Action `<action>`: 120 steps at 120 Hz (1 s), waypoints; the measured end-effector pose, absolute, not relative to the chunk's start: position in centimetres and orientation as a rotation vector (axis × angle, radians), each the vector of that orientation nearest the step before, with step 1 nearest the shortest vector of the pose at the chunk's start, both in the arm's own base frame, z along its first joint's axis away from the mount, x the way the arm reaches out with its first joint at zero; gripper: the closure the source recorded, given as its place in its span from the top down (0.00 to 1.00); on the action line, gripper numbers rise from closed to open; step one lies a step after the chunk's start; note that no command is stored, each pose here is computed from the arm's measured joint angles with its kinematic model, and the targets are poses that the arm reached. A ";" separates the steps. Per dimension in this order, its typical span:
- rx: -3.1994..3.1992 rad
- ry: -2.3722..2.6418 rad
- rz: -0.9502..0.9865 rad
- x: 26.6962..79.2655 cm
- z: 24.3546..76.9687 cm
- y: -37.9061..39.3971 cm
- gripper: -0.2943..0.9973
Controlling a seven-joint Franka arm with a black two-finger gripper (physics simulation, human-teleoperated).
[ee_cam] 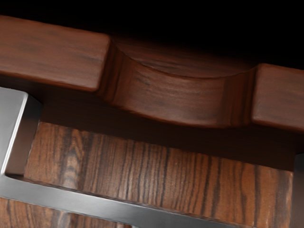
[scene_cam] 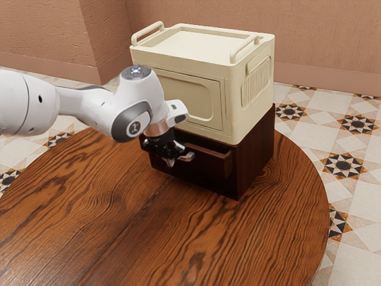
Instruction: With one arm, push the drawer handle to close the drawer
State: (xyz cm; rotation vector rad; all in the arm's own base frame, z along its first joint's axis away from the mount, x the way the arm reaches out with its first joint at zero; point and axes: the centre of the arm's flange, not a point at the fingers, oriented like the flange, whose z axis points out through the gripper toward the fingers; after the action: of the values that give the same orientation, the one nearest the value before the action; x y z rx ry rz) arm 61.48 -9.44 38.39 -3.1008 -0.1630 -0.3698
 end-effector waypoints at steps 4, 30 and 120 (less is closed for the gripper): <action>-3.101 -0.156 -0.371 62.0 38.5 -9.5 0.16; -3.103 -0.101 -0.357 62.8 38.5 -9.9 0.16; -3.160 0.042 -0.550 44.5 57.0 -13.5 0.57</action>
State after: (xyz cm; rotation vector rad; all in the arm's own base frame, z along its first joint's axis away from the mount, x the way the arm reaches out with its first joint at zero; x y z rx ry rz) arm 44.46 -13.46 57.00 -3.1596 0.0416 -0.5499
